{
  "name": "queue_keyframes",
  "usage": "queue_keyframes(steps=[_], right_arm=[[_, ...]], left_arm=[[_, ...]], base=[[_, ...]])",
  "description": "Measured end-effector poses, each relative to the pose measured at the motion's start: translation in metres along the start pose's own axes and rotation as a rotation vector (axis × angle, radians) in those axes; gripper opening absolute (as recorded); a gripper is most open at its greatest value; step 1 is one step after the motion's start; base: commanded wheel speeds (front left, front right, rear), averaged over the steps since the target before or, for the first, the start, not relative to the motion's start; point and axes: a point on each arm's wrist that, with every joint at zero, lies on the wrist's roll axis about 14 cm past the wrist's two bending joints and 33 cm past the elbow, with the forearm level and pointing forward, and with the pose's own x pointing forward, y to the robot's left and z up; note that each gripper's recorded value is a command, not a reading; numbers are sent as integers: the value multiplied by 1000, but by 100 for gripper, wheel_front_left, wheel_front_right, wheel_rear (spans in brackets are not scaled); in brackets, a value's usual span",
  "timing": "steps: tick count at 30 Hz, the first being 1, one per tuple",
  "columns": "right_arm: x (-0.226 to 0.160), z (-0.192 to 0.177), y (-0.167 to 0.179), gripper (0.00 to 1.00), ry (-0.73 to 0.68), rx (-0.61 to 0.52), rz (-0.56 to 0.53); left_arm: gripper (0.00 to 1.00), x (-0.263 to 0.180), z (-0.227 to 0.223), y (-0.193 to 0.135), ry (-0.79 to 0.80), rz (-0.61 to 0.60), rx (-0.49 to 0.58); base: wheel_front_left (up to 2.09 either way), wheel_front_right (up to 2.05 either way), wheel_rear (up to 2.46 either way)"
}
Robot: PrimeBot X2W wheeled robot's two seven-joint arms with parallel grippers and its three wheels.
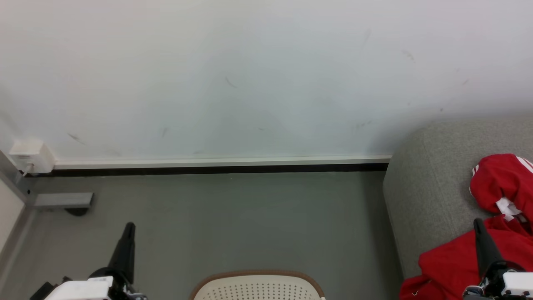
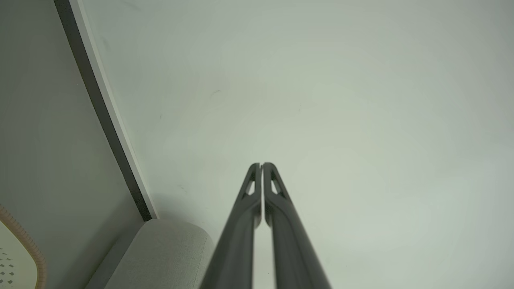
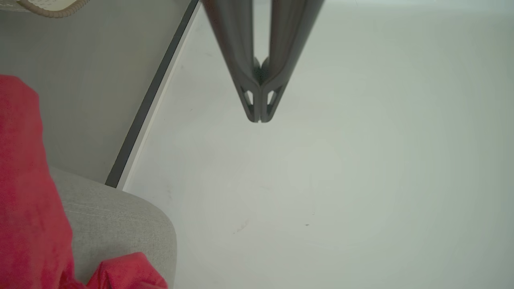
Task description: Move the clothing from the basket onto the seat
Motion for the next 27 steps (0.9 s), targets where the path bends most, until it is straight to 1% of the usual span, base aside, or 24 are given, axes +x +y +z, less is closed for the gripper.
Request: queue_keyframes(steps=[27], right_arm=[[0,0,0,0,0,1,0]], left_arm=[[0,0,0,0,0,-1,0]], base=[[0,0,0]])
